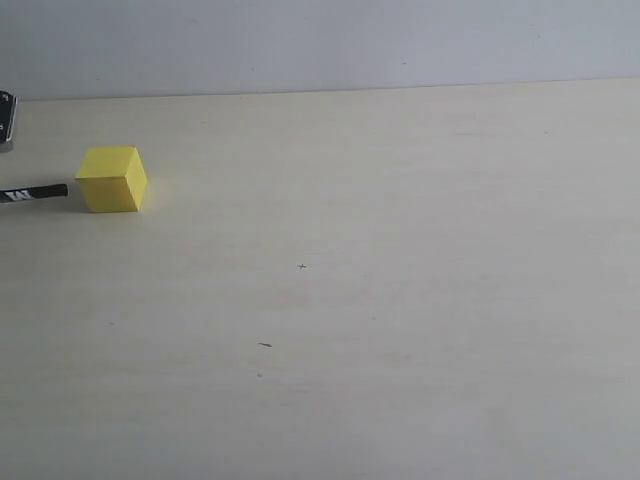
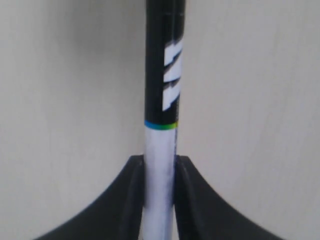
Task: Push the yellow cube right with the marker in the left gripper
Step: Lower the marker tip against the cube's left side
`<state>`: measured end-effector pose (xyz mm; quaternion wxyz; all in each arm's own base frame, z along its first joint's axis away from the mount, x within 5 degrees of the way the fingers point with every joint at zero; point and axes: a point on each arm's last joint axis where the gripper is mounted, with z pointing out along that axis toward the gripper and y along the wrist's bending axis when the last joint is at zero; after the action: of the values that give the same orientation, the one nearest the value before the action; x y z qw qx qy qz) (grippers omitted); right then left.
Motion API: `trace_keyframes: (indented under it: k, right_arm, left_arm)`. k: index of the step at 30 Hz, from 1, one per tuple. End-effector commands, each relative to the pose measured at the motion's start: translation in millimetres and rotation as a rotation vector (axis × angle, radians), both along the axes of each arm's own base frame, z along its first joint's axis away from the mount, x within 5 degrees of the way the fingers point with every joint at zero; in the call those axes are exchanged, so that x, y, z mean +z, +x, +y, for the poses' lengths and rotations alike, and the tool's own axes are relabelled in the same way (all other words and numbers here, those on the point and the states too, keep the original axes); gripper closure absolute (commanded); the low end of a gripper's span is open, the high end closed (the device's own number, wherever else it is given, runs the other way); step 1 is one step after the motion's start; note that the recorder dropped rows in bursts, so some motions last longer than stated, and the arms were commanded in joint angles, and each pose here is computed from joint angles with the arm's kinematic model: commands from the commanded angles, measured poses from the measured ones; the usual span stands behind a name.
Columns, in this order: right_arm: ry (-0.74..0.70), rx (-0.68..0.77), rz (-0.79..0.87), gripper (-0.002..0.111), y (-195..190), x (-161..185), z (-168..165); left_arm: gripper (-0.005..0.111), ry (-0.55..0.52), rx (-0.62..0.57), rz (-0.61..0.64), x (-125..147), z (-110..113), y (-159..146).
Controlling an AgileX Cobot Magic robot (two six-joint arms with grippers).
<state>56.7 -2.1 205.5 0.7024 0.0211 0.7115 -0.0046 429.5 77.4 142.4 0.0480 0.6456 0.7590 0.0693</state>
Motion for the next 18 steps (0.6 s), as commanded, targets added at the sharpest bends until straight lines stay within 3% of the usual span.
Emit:
trace_keyframes:
  k: [1,6,18]
  right_arm:
    - [-0.002,-0.006,-0.013,0.108,-0.3,-0.3,-0.3]
    - [-0.002,-0.006,-0.013,0.108,-0.3,-0.3,-0.3]
    - [-0.003,-0.006,-0.013,0.108,-0.3,-0.3,-0.3]
  left_arm:
    - [0.107,-0.151,0.026,-0.020,4.2,3.4,8.8]
    - [0.107,-0.144,0.023,0.020,-2.4,9.5,14.2]
    - [0.107,-0.057,-0.017,-0.025,-4.2,17.3,21.0]
